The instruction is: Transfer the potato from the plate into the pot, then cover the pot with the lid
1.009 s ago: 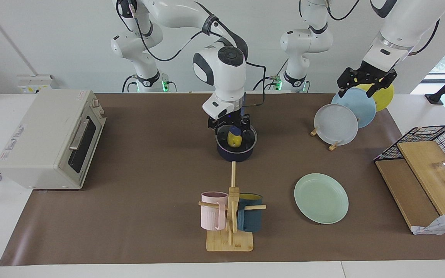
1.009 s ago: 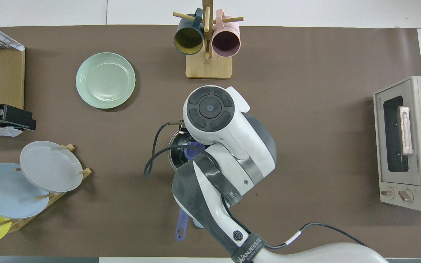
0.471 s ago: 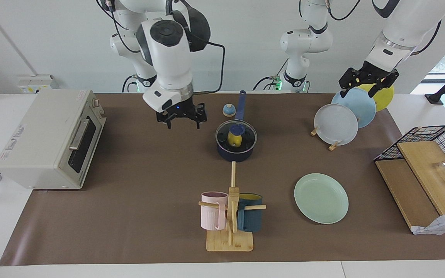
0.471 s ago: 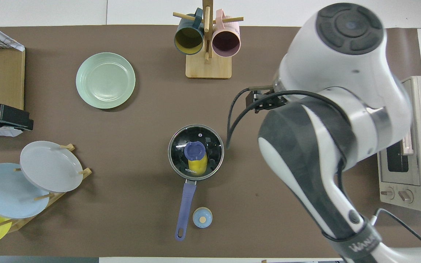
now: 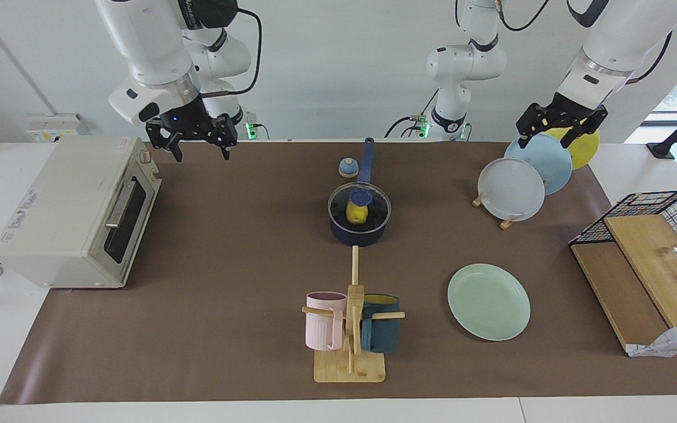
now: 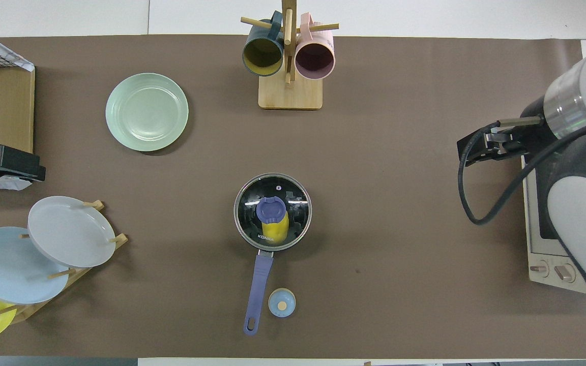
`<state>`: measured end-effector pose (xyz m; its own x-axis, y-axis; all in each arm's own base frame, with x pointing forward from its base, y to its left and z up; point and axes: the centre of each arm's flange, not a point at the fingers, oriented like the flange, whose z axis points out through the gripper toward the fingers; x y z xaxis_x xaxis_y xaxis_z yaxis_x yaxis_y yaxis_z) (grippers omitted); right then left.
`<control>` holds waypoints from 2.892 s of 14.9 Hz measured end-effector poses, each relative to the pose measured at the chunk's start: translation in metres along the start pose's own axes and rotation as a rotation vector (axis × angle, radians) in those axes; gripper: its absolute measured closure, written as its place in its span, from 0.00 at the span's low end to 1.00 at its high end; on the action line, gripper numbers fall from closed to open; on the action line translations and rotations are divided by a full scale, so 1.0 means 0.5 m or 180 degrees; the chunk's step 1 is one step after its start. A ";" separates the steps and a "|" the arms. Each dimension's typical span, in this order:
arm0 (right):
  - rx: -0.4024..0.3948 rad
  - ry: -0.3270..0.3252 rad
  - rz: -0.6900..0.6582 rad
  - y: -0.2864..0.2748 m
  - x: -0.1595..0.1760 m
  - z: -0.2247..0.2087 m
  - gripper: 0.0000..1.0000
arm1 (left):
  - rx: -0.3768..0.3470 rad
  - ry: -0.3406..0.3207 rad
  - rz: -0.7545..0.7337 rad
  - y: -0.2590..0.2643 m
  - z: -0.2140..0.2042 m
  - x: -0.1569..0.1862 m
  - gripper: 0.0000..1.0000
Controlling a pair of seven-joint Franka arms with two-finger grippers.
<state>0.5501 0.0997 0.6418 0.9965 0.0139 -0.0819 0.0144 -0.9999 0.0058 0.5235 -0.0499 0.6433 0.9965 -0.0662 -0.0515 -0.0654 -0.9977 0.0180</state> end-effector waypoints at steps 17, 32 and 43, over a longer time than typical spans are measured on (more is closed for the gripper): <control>0.0022 -0.0108 0.0033 0.137 -0.036 0.025 0.00 | 0.0003 0.0043 -0.0003 0.000 -0.019 -0.016 0.00; 0.0020 -0.0103 0.0117 0.194 -0.035 0.025 0.00 | 0.0003 0.0040 -0.0003 0.000 -0.019 -0.016 0.00; 0.0021 0.0004 0.0074 0.195 -0.027 0.022 0.00 | 0.0003 0.0040 -0.0003 0.000 -0.019 -0.016 0.00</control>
<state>0.5374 0.0020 0.6325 0.9967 -0.0094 -0.0805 -0.0094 -1.0000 0.0012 0.5159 -0.0490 0.6533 0.9971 -0.0652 -0.0388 -0.0645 -0.9978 0.0171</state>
